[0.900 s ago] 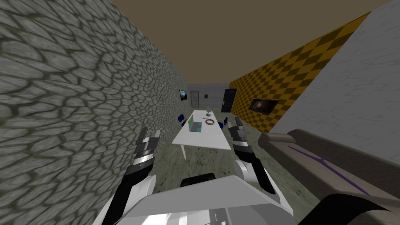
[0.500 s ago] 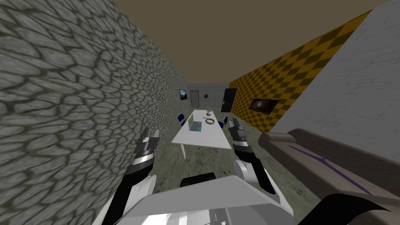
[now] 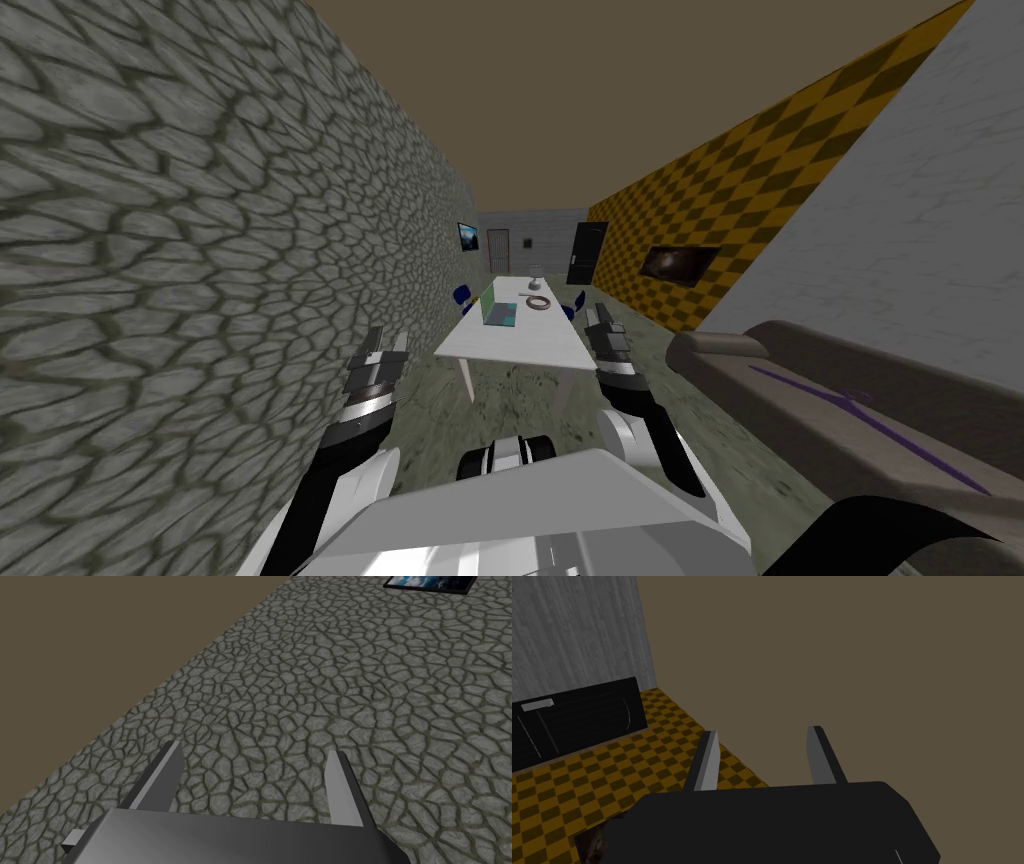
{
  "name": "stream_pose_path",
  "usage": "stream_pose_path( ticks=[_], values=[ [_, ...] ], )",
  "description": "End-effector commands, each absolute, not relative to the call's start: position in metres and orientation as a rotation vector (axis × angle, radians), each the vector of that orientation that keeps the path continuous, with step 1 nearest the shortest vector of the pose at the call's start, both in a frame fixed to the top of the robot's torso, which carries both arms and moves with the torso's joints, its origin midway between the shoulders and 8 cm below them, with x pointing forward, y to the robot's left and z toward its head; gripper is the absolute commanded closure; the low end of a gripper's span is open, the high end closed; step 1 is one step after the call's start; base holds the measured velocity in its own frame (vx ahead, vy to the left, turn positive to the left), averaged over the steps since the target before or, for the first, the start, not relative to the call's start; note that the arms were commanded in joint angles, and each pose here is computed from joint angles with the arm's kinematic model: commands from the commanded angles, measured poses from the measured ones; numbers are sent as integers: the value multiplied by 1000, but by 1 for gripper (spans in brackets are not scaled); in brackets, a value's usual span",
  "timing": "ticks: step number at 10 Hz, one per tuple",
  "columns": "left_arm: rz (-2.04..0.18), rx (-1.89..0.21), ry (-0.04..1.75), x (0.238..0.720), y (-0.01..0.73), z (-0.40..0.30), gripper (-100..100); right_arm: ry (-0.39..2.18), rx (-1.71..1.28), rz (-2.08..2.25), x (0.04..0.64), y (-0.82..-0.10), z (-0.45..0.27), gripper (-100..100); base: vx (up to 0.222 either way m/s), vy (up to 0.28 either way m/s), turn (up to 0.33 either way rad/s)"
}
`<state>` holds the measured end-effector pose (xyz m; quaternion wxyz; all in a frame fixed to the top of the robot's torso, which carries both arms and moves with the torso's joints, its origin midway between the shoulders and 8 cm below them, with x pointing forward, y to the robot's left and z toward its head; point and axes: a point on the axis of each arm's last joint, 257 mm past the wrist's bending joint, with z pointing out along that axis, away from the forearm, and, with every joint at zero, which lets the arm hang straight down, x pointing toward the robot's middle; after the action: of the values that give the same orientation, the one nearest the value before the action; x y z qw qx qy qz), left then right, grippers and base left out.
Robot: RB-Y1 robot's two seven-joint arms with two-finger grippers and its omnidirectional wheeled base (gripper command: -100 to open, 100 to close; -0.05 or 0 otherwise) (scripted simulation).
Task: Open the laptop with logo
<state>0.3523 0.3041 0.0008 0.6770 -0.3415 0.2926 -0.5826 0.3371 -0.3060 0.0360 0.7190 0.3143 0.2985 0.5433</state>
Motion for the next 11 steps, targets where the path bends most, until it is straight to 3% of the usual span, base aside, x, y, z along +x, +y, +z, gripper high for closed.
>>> stream_pose_path(
  ticks=[1,11],
  values=[
    [-1301,-747,708,358,301,-2,-100,660,695,1202,337,-306,36,0,11,4,-97],
    [-1169,-767,917,405,316,-36,-100,661,696,1201,337,-306,36,0,16,21,-144]
  ],
)
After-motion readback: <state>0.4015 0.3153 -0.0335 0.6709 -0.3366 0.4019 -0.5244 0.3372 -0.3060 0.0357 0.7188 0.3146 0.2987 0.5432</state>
